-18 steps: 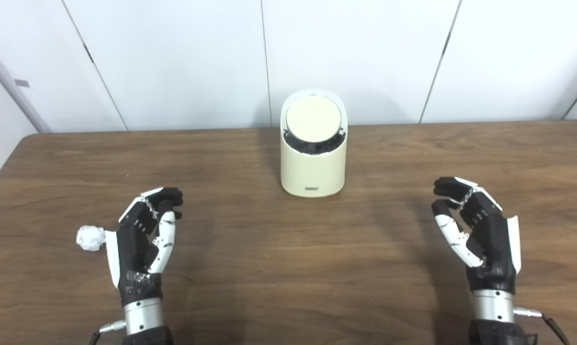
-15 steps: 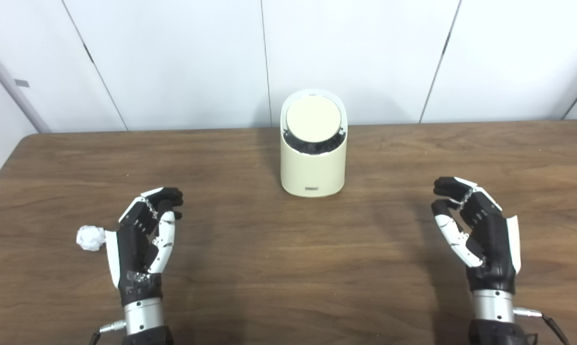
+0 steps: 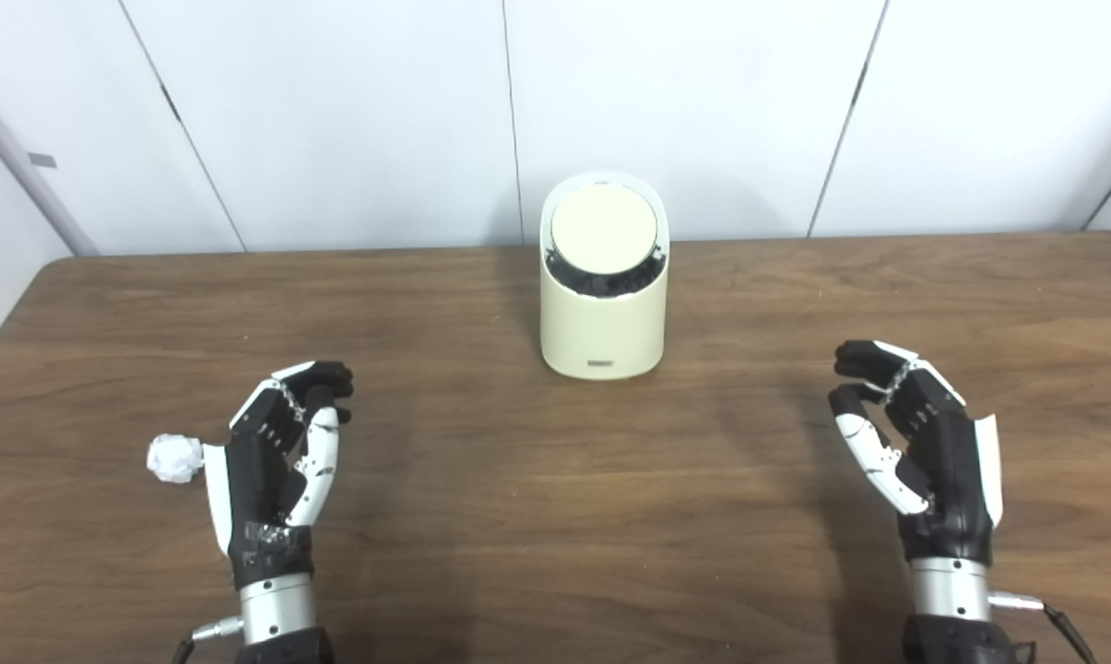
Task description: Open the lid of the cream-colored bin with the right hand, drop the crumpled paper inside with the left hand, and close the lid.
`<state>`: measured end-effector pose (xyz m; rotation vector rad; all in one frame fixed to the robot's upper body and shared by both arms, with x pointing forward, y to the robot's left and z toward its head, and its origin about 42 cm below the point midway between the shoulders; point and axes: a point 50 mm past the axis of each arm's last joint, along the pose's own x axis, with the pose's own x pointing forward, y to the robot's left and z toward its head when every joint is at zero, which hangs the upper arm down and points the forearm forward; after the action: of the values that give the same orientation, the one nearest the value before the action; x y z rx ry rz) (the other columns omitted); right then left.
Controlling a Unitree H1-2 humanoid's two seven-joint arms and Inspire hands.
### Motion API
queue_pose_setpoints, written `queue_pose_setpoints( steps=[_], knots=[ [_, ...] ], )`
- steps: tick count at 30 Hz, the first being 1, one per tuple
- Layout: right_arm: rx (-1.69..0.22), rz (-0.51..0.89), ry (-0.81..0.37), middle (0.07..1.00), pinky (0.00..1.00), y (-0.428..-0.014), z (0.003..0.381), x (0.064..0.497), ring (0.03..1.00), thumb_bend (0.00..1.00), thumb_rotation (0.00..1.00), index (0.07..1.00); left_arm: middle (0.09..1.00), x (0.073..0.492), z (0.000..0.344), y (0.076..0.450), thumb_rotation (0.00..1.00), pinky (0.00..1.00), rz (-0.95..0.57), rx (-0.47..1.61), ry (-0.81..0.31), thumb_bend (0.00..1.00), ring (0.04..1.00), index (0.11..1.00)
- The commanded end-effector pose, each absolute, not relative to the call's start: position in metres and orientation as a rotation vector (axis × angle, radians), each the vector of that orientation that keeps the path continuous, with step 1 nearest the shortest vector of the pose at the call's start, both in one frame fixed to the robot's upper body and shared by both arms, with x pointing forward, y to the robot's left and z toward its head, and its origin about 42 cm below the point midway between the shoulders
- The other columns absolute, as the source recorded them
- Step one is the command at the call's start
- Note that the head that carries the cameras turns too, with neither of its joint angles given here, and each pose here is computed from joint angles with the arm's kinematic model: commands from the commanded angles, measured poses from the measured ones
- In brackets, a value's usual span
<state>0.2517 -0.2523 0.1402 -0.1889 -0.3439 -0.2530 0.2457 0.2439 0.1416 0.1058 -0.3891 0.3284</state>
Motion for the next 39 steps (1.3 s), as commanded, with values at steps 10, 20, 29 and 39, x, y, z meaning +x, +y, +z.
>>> queue_pose_setpoints(
  steps=[10, 20, 29, 39],
  knots=[
    [-0.237, -0.244, -0.444, 0.706, 0.63, -0.252, 0.157, 0.257, 0.712, 0.48, 0.57, 0.679, 0.631, 0.251, 0.153, 0.239, 0.42, 0.52, 0.32, 0.109, -0.463, 0.23, 0.623, 0.604],
    [-0.269, -0.165, -0.394, 0.814, 0.76, -0.241, 0.193, 0.277, 0.826, 0.68, 0.7, 0.784, 0.63, 0.255, 0.152, 0.236, 0.42, 0.52, 0.322, 0.114, -0.462, 0.24, 0.62, 0.598],
    [-0.335, -0.143, -0.356, 0.859, 0.83, -0.224, 0.234, 0.314, 0.869, 0.85, 0.7, 0.85, 0.629, 0.257, 0.149, 0.235, 0.45, 0.52, 0.318, 0.109, -0.459, 0.23, 0.62, 0.598],
    [-0.352, -0.126, -0.359, 0.872, 0.76, -0.201, 0.258, 0.345, 0.851, 0.93, 0.71, 0.858, 0.63, 0.256, 0.147, 0.236, 0.43, 0.53, 0.315, 0.097, -0.46, 0.23, 0.623, 0.599]
  ],
)
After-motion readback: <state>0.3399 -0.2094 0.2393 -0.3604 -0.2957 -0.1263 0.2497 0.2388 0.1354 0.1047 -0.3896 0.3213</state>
